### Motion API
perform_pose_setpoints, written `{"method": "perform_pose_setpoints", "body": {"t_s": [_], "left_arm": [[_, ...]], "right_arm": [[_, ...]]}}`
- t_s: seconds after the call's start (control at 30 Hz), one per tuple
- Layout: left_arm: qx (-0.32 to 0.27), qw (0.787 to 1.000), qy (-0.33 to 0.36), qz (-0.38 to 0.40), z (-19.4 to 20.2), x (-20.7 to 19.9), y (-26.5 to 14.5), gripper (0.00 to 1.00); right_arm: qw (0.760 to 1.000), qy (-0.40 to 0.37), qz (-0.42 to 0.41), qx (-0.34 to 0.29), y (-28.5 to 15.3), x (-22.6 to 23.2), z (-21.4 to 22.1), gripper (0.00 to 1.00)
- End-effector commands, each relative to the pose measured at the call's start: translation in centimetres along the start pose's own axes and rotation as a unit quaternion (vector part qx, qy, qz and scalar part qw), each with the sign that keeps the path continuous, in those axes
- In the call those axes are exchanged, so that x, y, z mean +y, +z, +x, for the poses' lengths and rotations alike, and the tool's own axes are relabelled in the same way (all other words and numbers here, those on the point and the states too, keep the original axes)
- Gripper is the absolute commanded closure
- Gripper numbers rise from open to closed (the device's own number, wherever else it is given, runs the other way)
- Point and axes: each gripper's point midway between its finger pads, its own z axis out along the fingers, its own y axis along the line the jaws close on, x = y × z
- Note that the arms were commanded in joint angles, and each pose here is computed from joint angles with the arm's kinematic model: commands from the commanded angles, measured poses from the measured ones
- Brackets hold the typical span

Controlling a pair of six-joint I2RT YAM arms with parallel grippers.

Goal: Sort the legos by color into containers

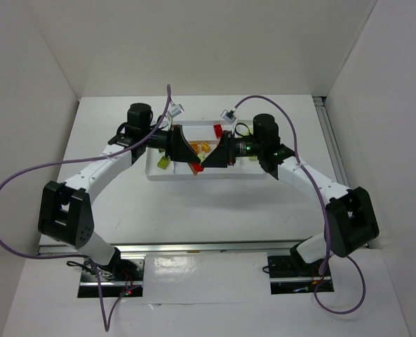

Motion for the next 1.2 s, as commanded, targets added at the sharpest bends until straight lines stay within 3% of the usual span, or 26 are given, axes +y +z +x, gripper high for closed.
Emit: {"method": "perform_pose_setpoints", "body": {"t_s": [0.0,0.13,0.3,0.43,0.6,0.63,0.73,0.77,0.83,1.17], "left_arm": [[0.007,1.0,0.026,0.002,-0.2,0.0,0.2,0.67],[0.007,1.0,0.027,0.002,-0.2,0.0,0.2,0.63],[0.008,1.0,0.026,0.006,-0.2,-0.2,0.2,0.31],[0.009,0.999,0.031,0.011,-0.2,-0.3,0.2,0.31],[0.005,0.999,0.03,0.012,-0.6,-0.5,0.2,0.5],[0.005,0.999,0.03,0.012,-0.4,-0.3,0.3,0.6],[-0.002,0.999,0.036,0.006,-0.8,-0.3,0.0,0.74],[-0.002,1.0,0.03,0.006,-0.8,-0.4,0.0,0.88],[-0.002,1.0,0.03,0.006,-0.8,-0.4,0.0,0.99],[-0.008,1.0,0.021,-0.006,-0.5,0.2,-0.9,1.0]], "right_arm": [[0.998,-0.055,0.007,-0.044,0.2,1.4,-3.2,0.75],[0.998,-0.051,0.008,-0.042,0.2,1.1,-2.9,0.75],[0.998,-0.046,0.015,-0.048,0.0,0.7,-3.0,0.75],[0.998,-0.04,0.016,-0.053,-0.3,0.4,-3.1,0.75],[0.998,-0.031,0.025,-0.057,-0.5,-0.1,-3.1,0.75],[0.998,-0.031,0.025,-0.057,-0.5,-0.1,-3.1,0.75],[0.997,-0.035,0.024,-0.059,-0.5,-0.1,-3.2,0.75],[0.998,-0.03,0.026,-0.057,-0.5,-0.1,-3.1,0.75],[0.998,-0.031,0.028,-0.054,-0.5,-0.3,-2.9,0.76],[0.99,-0.018,0.103,-0.09,-3.1,-3.2,-3.8,0.77]]}}
